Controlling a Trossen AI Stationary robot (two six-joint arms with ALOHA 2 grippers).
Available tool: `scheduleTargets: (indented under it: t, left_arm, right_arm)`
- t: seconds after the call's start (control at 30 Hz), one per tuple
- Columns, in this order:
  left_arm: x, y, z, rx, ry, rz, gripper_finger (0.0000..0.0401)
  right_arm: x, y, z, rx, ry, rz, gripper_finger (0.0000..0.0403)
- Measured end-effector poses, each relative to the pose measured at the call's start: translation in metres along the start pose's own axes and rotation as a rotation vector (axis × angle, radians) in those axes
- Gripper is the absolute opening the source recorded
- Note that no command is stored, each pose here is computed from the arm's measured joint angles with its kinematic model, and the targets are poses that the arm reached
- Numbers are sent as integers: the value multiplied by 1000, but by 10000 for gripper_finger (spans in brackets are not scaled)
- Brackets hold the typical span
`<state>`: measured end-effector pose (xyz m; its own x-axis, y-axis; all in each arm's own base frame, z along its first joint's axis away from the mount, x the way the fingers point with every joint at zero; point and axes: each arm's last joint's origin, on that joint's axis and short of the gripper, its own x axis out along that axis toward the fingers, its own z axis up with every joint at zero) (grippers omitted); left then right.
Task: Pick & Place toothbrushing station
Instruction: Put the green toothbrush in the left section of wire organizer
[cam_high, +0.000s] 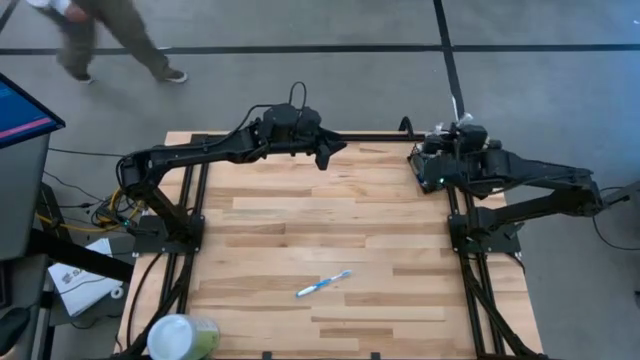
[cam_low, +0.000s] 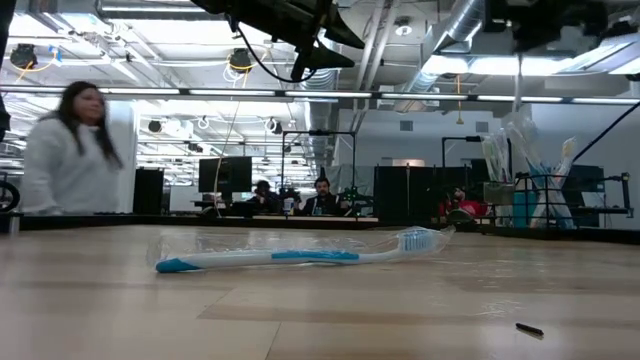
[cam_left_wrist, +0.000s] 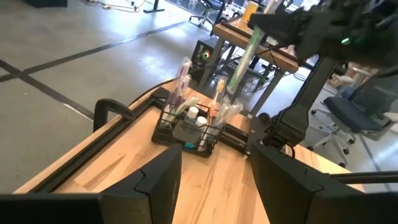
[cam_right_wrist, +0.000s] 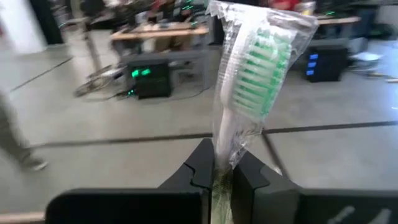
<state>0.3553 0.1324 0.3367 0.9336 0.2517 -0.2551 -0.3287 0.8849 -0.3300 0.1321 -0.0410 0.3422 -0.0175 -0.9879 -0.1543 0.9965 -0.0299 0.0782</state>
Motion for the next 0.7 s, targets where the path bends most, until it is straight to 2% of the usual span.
scheduleTargets:
  t: [0.17,0.27,0.33,0.47,0.6,0.7]
  left_arm:
    - [-4,-2,4,-19,-18,-13,186]
    - [-7,-7,6,-16,-28,-25,186]
    - [-8,-9,7,-12,-38,-35,186]
    - [-10,-12,7,-3,-41,-42,186]
    - [-10,-16,6,14,-37,-52,186]
    - [-9,-18,5,17,-35,-57,186]
  right_arm:
    - [-1,16,36,-50,47,87,14]
    - [4,20,54,-114,47,118,14]
    - [11,22,62,-156,77,177,14]
    - [26,22,67,-204,155,311,14]
    - [40,24,58,-182,103,250,15]
    - [43,23,56,-159,10,283,15]
